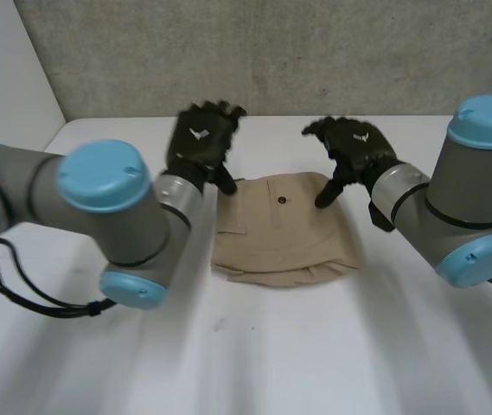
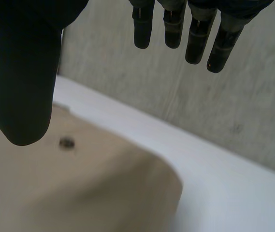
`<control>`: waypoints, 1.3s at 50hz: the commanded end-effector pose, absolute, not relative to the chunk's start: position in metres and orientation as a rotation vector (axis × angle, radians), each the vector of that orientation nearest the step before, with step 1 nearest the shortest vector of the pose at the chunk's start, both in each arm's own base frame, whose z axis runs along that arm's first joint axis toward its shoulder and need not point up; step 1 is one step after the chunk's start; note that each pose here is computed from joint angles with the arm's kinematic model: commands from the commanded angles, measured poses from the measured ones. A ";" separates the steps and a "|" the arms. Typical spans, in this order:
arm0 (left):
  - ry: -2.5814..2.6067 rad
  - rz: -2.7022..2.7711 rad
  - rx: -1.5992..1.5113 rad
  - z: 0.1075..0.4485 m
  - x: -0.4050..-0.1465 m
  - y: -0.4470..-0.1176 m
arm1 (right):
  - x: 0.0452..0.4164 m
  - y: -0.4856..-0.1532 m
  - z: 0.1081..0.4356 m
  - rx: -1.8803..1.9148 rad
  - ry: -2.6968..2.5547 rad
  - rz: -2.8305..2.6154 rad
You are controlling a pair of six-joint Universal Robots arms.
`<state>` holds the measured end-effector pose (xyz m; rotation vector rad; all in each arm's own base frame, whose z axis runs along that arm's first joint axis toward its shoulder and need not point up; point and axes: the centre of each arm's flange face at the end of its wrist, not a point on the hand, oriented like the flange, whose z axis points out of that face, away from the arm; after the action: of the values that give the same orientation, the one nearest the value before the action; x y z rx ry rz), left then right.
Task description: Fold the shorts.
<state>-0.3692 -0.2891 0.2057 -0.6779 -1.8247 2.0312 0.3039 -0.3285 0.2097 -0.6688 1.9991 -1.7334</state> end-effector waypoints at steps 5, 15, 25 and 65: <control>-2.076 1.731 -0.839 0.135 -0.383 -0.291 | 0.298 -0.349 0.155 -0.686 2.150 -1.501; -2.257 1.598 -0.858 0.117 -0.361 -0.297 | 0.290 -0.354 0.133 -0.751 2.262 -1.415; -2.112 1.732 -0.825 0.180 -0.366 -0.291 | 0.293 -0.346 0.166 -0.877 2.223 -1.500; -2.053 2.049 -0.402 0.362 -0.224 -0.218 | 0.218 -0.238 0.362 -0.496 2.014 -2.264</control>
<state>-0.2216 -0.2171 0.3634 -0.3964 -2.0596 2.0589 0.2172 -0.2433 0.3583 -0.4910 2.0393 -2.2534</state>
